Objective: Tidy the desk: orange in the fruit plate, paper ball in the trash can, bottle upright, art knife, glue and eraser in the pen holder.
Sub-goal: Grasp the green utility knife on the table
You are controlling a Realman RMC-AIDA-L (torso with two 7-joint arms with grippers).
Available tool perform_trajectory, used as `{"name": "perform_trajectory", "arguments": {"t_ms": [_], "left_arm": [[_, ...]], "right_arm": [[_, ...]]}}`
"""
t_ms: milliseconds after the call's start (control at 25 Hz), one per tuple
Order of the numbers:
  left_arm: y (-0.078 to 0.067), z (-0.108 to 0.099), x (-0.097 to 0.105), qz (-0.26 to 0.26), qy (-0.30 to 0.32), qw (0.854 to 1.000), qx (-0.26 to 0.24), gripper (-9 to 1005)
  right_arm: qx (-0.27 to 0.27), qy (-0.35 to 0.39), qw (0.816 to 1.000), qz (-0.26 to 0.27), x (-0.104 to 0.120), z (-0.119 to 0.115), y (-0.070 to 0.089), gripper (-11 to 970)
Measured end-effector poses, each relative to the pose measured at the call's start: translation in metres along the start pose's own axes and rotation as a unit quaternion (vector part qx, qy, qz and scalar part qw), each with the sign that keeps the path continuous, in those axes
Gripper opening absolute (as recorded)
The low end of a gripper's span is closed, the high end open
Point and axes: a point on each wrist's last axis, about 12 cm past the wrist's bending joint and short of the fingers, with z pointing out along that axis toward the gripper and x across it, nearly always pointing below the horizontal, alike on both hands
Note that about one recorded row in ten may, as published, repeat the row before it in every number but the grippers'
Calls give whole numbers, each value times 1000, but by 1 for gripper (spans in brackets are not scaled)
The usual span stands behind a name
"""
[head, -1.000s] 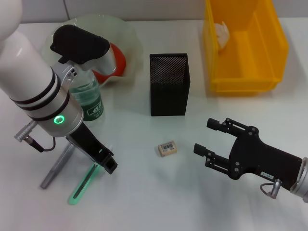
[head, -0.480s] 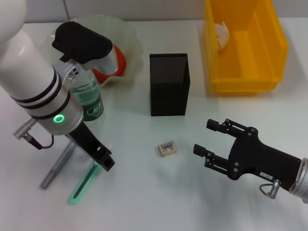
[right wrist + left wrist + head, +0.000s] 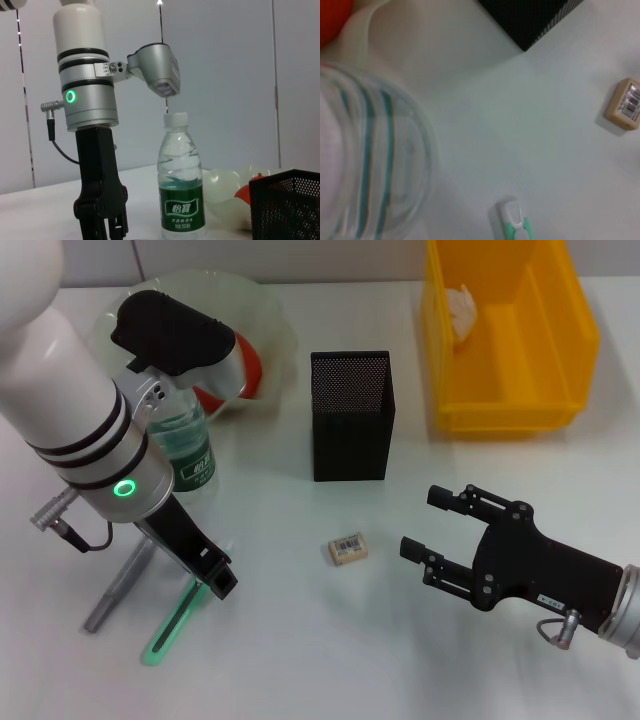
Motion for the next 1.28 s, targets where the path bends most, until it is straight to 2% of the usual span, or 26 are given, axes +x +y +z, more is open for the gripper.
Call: {"name": "perform_trajectory", "arguments": {"t_ms": [1280], "left_arm": [[-1,6,-2,26,2,1000,-7,435]], "right_arm": [[3,5,1000,6,2,1,0,676]]}}
